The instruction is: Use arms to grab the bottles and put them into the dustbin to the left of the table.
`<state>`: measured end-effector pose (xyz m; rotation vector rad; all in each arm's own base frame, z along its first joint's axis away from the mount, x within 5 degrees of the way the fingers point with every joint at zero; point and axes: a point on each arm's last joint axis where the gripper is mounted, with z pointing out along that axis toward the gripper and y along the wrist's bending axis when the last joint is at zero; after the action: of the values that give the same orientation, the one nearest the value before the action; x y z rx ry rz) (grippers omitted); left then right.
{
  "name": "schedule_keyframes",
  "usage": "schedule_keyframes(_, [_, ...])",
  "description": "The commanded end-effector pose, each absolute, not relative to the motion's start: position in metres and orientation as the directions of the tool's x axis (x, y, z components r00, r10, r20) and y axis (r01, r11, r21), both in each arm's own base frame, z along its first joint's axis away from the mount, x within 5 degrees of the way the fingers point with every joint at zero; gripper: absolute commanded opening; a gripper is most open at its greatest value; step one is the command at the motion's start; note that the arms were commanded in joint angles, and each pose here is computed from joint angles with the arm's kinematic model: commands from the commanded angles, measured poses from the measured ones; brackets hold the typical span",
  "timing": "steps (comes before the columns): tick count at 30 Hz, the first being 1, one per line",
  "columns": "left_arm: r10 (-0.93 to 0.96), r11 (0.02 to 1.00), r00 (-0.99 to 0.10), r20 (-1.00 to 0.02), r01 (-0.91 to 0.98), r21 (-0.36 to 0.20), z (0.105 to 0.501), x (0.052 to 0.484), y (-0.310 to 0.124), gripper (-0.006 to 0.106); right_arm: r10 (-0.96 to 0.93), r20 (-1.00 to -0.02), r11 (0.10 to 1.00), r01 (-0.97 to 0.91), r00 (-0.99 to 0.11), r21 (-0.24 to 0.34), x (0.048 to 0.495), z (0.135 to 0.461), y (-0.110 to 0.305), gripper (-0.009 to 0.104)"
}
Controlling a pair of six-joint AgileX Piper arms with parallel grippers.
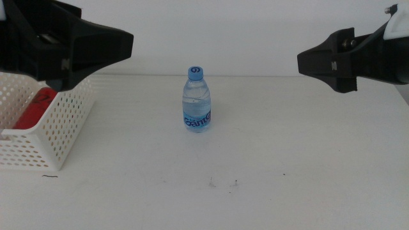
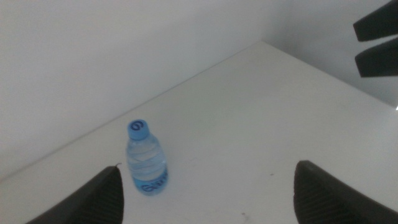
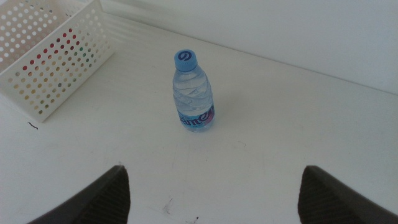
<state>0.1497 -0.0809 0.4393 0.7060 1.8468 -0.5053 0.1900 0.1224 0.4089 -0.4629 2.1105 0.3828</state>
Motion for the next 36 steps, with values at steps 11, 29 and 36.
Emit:
schedule_keyframes(11, [0.224,0.758,-0.205,-0.953,0.651,0.038,0.445,0.153,-0.079,0.094,-0.182,-0.852,0.875,-0.475,-0.491,0.087,0.188,0.413,0.123,0.09])
schedule_keyframes(29, [-0.03,0.824,-0.206,-0.978,0.549,-0.141,0.356,0.164,-0.116,0.094,-0.179,-0.852,0.875,-0.476,-0.492,0.092,0.188,0.413,0.123,0.09])
schedule_keyframes(36, [-0.088,0.848,-0.246,-0.965,0.49,-0.202,0.263,0.155,-0.099,0.094,-0.179,-0.852,0.875,-0.476,-0.492,0.092,0.188,0.413,0.123,0.09])
